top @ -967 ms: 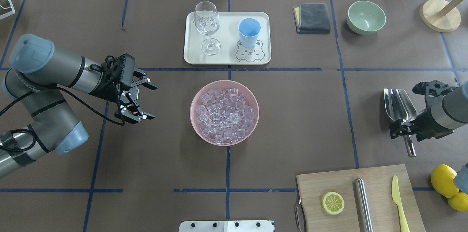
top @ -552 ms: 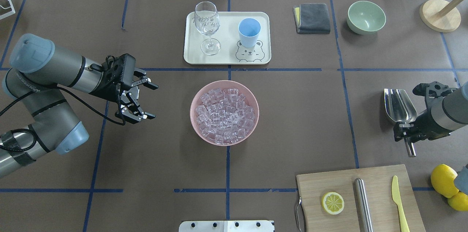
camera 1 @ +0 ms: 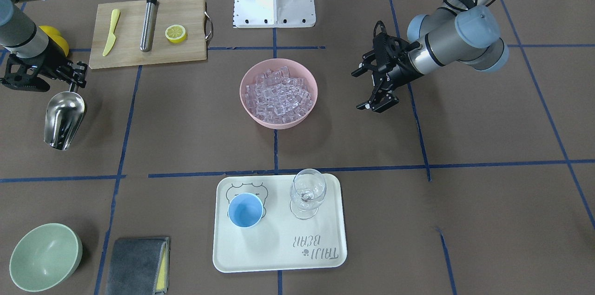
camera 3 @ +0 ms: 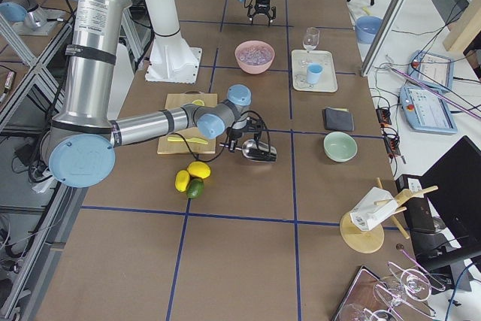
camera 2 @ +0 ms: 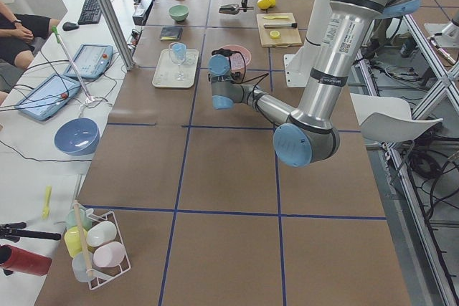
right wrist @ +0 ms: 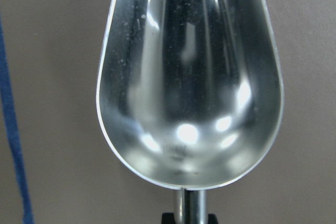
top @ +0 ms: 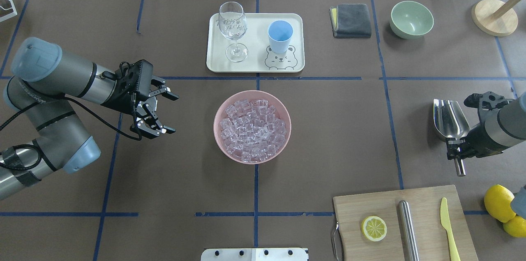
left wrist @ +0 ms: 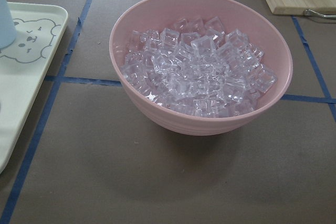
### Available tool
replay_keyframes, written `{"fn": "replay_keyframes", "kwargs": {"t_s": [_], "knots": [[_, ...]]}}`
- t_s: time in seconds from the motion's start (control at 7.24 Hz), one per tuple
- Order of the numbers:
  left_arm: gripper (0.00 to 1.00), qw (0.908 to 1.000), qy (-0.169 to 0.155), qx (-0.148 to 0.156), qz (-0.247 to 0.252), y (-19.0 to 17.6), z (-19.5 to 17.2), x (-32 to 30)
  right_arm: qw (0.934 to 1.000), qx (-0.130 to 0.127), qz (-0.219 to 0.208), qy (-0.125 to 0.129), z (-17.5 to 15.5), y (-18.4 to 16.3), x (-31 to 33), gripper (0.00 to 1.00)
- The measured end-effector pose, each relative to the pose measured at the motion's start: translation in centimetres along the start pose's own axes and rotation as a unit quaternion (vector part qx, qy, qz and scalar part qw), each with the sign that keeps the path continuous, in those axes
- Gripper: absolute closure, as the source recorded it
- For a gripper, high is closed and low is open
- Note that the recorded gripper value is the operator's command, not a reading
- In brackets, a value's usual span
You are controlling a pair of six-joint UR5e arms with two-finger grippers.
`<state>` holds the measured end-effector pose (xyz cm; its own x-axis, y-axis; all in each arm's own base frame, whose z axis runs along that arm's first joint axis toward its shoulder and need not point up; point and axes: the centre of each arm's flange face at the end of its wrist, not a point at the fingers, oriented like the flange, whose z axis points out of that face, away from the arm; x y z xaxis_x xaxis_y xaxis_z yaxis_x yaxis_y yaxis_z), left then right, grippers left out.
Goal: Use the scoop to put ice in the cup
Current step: 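Lift the metal scoop with the right gripper and carry it toward the bowl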
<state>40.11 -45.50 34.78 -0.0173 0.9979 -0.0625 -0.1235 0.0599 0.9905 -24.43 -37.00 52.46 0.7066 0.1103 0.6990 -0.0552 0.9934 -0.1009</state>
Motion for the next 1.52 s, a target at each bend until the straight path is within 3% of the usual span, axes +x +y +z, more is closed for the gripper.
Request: {"fn": "replay_keyframes", "kwargs": {"t_s": [0.41,0.69,0.83,1.1,1.52], "knots": [[0.00,1.0000,0.000,0.002,0.001,-0.3,0.0,0.0,0.9950,0.074,-0.026,-0.062,-8.3,-1.7,-4.4,1.00],[0.00,1.0000,-0.002,0.004,0.003,-0.7,-0.1,-0.1,0.9902,0.106,-0.049,-0.077,-10.6,-2.7,-7.4,1.00],[0.00,1.0000,-0.005,0.004,0.003,-0.8,-0.1,-0.2,0.9874,0.114,-0.084,-0.071,-10.9,-3.1,-8.1,1.00],[0.00,0.9999,-0.009,0.005,0.003,-1.0,0.0,-0.3,0.9752,0.118,-0.184,-0.033,-10.9,-3.8,-8.1,1.00],[0.00,1.0000,-0.009,0.002,0.002,-0.8,0.2,-0.4,0.9532,0.093,-0.287,0.022,-11.8,-5.7,-9.8,1.00]]}}
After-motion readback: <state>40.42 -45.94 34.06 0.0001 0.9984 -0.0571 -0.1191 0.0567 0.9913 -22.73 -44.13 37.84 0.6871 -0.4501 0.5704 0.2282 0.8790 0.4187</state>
